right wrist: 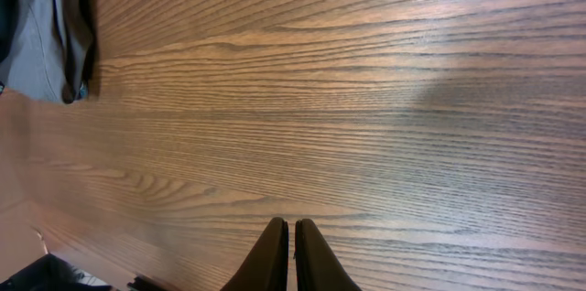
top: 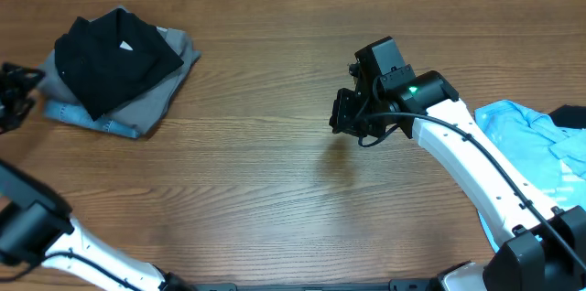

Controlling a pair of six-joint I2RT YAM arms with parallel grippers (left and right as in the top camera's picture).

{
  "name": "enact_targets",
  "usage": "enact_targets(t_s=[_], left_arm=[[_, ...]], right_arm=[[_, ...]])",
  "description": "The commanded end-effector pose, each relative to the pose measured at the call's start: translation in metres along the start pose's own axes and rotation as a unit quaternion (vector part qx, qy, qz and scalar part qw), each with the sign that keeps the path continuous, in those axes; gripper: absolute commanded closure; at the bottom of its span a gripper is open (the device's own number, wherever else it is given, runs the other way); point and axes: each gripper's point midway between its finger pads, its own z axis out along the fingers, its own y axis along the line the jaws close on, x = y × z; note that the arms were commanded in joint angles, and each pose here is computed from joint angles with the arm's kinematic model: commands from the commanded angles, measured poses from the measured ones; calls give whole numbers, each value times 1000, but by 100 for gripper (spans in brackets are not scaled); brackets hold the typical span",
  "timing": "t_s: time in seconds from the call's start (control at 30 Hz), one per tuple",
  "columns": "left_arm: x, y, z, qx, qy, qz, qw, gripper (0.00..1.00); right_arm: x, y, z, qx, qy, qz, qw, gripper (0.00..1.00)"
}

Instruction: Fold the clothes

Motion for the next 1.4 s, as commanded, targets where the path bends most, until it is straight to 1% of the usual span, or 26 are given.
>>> enact_targets(t_s=[0.0,0.03,0.1,0.13,0.17,0.2,0.23,0.27,0.3,0.33,0.37,0.4,0.43,0.47,0.5,0.57,0.63,0.73,0.83,1.1,1.2,1.3,1.37], left_arm=[[-3,-88,-76,105,-55,142,983,28],[7,-119,-95,151,-62,190,968,28],[31,-162,-122,185,-69,261,945,25],[42,-176,-131,184,-70,290,936,25],[63,-197,-143,175,-70,334,924,23],[88,-217,-153,159,-67,377,910,20],[126,-244,-167,136,-62,437,887,18],[144,-255,-173,123,-59,461,877,17],[169,-269,-182,107,-58,491,862,17],[201,-284,-195,95,-59,529,841,15],[224,-293,-205,89,-59,555,825,12],[242,-299,-213,89,-59,570,815,8],[269,-304,-227,83,-61,581,808,0],[286,-303,-238,73,-63,570,816,0],[294,-300,-243,67,-60,560,824,0],[312,-290,-254,66,-45,550,832,0],[326,-279,-259,65,-20,546,835,0],[334,-266,-258,50,7,546,836,0],[334,-268,-258,56,6,546,836,0],[334,-268,-256,54,9,546,836,0],[334,-268,-255,54,10,546,836,0],[334,-268,-255,53,10,546,836,0],[334,-268,-255,53,11,546,836,0]], right_arm=[[-5,2,-7,6,-20,-24,1000,92],[-9,1,-14,16,-36,-36,999,92],[-18,0,-28,32,-68,-49,996,91],[-22,2,-40,36,-86,-58,994,90],[-27,7,-56,38,-111,-64,991,90],[-30,15,-77,29,-136,-74,987,89],[-31,27,-101,11,-165,-91,982,85],[-30,35,-121,-4,-188,-105,977,81],[-29,44,-144,-19,-214,-118,969,74],[-26,50,-164,-30,-239,-129,962,64],[-22,56,-185,-43,-263,-143,953,55],[-18,59,-202,-52,-285,-148,946,49],[-10,61,-226,-67,-314,-154,934,30],[-4,62,-241,-75,-334,-156,927,11],[1,62,-251,-82,-346,-158,921,0],[13,62,-271,-96,-367,-163,911,0],[20,60,-279,-101,-374,-165,907,0],[32,54,-285,-101,-374,-165,907,0],[42,45,-277,-91,-349,-159,919,0],[51,28,-254,-56,-299,-147,941,0],[60,16,-243,-33,-267,-138,953,0],[45,6,-253,3,-309,-128,942,0],[25,2,-272,27,-375,-119,919,0]])
